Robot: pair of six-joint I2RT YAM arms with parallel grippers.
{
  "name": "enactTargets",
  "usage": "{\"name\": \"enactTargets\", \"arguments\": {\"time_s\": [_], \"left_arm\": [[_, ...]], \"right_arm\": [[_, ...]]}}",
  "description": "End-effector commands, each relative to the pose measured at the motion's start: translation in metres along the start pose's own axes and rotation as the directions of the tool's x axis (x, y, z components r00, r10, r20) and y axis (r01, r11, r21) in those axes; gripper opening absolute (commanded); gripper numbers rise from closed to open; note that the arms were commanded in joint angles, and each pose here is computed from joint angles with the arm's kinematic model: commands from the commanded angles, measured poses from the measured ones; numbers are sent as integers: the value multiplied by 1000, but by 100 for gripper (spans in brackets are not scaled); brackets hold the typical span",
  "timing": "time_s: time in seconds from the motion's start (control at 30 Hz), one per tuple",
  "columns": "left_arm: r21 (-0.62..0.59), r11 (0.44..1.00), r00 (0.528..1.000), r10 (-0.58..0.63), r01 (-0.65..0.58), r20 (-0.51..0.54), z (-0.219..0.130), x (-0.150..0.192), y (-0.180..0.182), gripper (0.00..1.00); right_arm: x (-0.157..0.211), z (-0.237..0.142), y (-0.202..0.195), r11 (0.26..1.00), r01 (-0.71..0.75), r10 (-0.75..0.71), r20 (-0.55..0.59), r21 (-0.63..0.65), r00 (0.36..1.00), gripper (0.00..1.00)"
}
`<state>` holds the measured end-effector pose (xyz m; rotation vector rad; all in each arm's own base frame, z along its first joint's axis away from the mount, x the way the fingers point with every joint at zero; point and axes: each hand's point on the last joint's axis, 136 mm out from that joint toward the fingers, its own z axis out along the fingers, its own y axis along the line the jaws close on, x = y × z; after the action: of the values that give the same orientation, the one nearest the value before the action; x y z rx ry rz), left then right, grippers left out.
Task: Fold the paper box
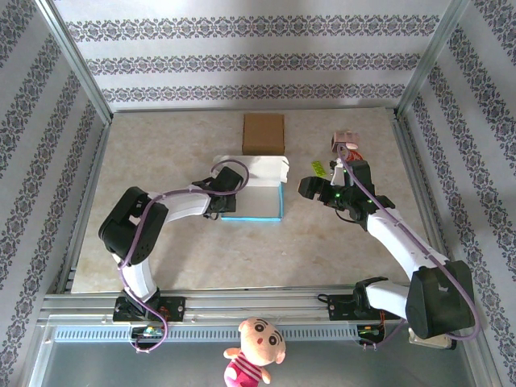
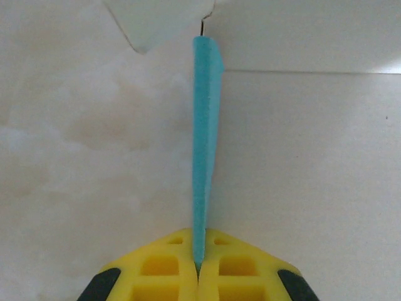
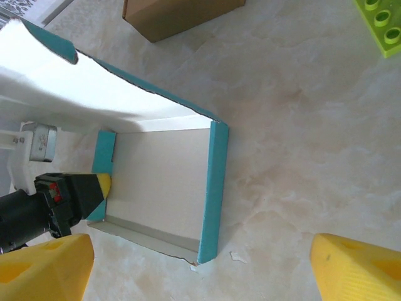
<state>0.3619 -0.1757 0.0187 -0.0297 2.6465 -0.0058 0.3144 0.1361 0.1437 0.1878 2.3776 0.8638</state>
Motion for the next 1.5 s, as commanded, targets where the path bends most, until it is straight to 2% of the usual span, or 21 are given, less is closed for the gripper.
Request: {"name": "enactTargets", "arguments": {"time_s": [0.0, 0.1, 0.3, 0.43, 0.57, 0.7, 0.93, 1.33, 1.37, 1.47], "left_arm": [[-132, 983, 989, 112, -125, -100, 15, 26, 28, 0], [-285, 926, 966, 216, -248, -140, 15, 29, 47, 0], [-324, 894, 948, 260, -309, -185, 18, 39, 53, 0], [-268, 921, 956, 246, -282, -159, 12, 36, 43, 2], [-157, 970, 981, 177, -187, -76, -7, 21, 28, 20], [-85, 987, 991, 133, -134, -11, -30, 3, 22, 24], [-32, 997, 996, 78, -77, 41, -48, -14, 23, 27], [-60, 997, 998, 52, -54, -32, -6, -11, 32, 28], [-61, 996, 998, 56, -58, -37, -4, -9, 31, 27], [-64, 996, 997, 56, -60, -55, 2, -5, 32, 16]], "right_arm": [[2, -1, 1, 1000, 3, -3, 8, 7, 1000, 89], [5, 2, 0, 1000, 0, 0, -4, 12, 1000, 90], [4, 2, 4, 1000, 9, -9, -4, 8, 1000, 90], [2, 1, 5, 1000, 13, -13, 3, 8, 1000, 90], [2, -1, 6, 1000, 13, -13, 4, 8, 1000, 90], [1, -2, 8, 1000, 16, -16, 10, 7, 1000, 90], [3, -1, 7, 1000, 15, -15, 3, 7, 1000, 90], [5, -3, 6, 1000, 14, -14, 10, 13, 1000, 91], [5, -2, 5, 1000, 12, -12, 7, 15, 1000, 91], [5, -2, 6, 1000, 13, -13, 6, 12, 1000, 91]]}}
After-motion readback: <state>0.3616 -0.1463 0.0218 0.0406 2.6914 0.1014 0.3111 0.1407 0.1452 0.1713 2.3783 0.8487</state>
